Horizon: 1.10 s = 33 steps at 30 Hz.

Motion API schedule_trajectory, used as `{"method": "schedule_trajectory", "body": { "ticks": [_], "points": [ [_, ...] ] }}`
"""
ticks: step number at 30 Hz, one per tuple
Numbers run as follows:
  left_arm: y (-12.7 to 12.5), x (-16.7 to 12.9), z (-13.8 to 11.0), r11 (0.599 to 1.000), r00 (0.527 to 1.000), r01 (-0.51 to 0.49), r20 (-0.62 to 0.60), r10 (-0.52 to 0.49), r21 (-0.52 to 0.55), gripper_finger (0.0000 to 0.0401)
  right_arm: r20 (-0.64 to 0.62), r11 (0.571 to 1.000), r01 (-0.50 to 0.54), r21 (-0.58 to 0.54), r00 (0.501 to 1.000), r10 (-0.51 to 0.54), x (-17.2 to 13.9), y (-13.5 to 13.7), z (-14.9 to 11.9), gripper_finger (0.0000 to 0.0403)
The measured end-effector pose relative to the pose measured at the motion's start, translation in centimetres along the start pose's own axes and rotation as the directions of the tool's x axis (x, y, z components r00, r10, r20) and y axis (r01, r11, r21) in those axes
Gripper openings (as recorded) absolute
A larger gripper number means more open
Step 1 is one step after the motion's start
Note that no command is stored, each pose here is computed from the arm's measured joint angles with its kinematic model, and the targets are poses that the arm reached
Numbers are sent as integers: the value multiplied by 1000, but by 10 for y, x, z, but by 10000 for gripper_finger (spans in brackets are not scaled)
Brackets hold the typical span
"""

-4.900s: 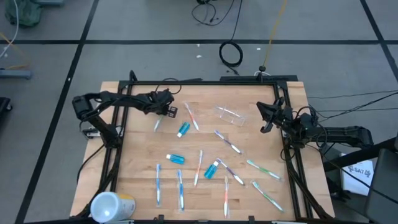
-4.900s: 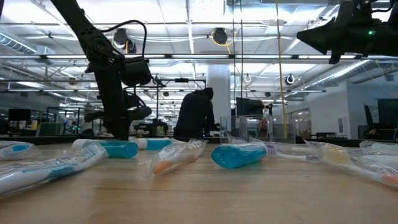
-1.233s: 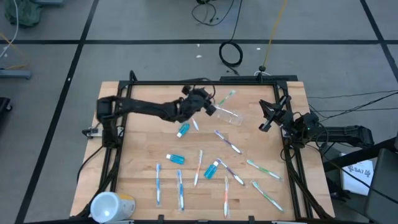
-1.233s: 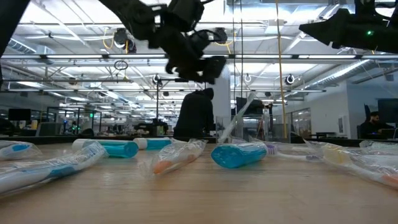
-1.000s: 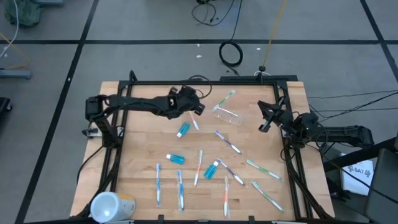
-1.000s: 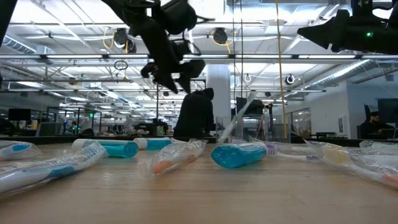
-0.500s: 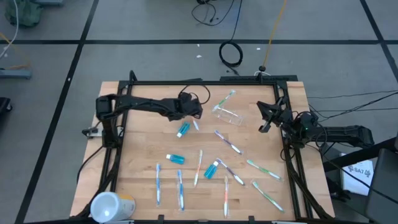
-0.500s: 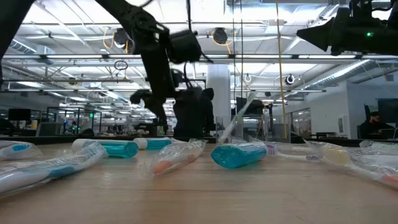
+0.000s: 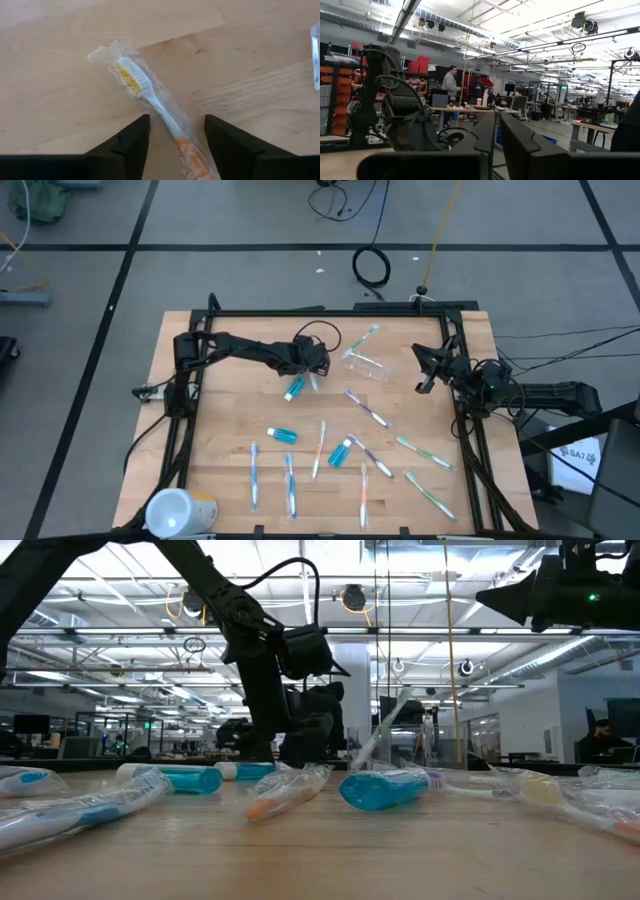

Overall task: Pick & Place toothbrushing station
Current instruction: Put the top orange toothbrush into the transparent organizer

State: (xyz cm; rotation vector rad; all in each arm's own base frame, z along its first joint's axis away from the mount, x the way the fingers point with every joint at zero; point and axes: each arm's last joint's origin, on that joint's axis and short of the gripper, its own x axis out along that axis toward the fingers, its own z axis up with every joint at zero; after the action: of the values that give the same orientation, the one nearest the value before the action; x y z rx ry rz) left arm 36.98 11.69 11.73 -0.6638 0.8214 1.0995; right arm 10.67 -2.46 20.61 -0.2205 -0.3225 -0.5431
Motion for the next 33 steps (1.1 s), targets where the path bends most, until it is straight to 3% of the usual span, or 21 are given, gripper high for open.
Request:
{"method": "schedule_trajectory", "body": {
  "ticks": [8, 13, 19, 25, 29, 33],
  "points": [
    [0, 2, 1, 1000, 1000, 4, 6, -5, 22, 77, -3, 1000, -1, 1, 1000, 1, 0, 0, 0, 20],
    [2, -11, 3, 996, 996, -55, 81, 49, 68, 15, -7, 1000, -3, 0, 1000, 3, 0, 0, -1, 20],
    [1, -61, 26, 997, 959, -50, 283, 33, 52, 16, -26, 1000, -9, 15, 1000, 9, 0, 1, -3, 20],
    [-10, -125, 33, 989, 887, 36, 451, -96, 140, 6, -66, 997, -16, 78, 998, 21, 0, 2, -7, 20],
    [-30, -155, 23, 943, 816, 87, 520, -253, 322, 6, -72, 988, -49, 144, 996, 60, 0, 4, -8, 20],
    [-50, -173, 9, 817, 745, 167, 472, -472, 552, 5, -34, 945, -282, 166, 956, 291, 1, 12, -9, 30]
  ]
}}
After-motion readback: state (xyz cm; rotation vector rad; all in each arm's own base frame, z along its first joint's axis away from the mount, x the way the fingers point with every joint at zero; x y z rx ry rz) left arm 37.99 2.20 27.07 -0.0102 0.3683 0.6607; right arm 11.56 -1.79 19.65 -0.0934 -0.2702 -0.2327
